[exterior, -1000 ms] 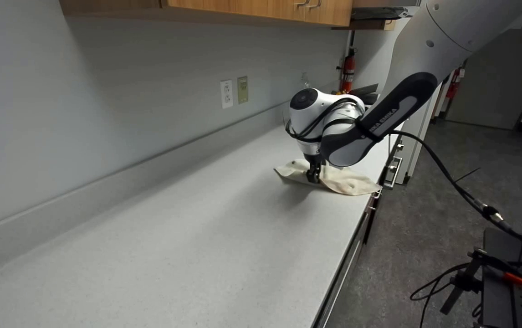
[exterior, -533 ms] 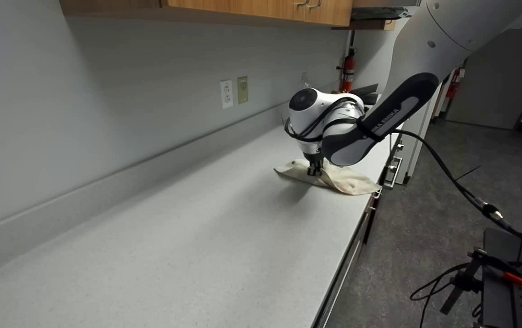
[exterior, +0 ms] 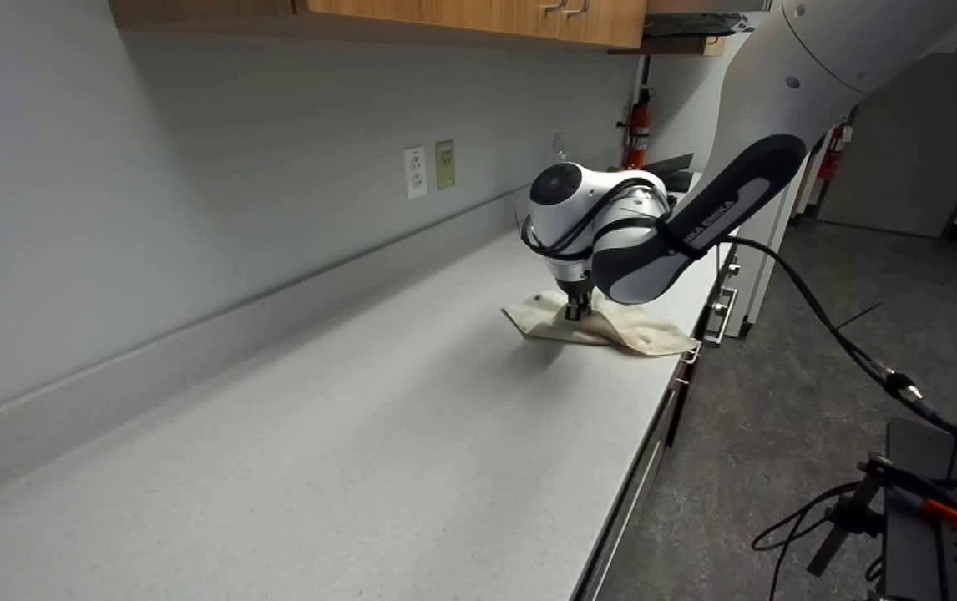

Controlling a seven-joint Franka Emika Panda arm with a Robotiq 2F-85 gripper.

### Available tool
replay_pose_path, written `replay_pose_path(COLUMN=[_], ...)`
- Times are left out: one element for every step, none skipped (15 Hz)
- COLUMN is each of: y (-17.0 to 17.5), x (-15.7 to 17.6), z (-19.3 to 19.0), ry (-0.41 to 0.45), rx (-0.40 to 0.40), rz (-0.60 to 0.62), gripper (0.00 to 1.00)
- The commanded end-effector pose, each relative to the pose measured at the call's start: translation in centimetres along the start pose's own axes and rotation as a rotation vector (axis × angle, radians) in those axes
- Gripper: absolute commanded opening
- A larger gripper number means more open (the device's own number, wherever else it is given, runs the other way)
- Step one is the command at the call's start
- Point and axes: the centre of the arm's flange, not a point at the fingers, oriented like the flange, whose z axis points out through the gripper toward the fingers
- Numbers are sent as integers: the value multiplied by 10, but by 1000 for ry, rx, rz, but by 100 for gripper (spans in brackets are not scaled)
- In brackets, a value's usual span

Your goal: Lay the cloth flat on the countertop

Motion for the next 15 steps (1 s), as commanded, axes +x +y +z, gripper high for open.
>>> replay_pose_path(y=[6, 5, 4, 2, 1, 0, -4, -15, -22, -26, -31, -35, -36, -38, -41], x=[2, 2, 3, 4, 5, 6, -12, -10, -11, -11, -12, -14, -15, -17, -18], z=[-2, -1, 0, 2, 3, 4, -69, -76, -91, -109, -128, -143, -154, -162, -164], ry=[14, 27, 40, 55, 75, 96, 130, 144, 156, 175, 191, 203, 210, 209, 196], rx=[27, 49, 70, 102, 142, 177, 198, 224, 244, 265, 284, 300, 315, 334, 356], rz=[-8, -14, -19, -22, -21, -23, -40, -52, -68, -81, -93, -104, -114, -120, -124], gripper=[0, 0, 0, 0, 0, 0, 0, 0, 0, 0, 0, 0, 0, 0, 0])
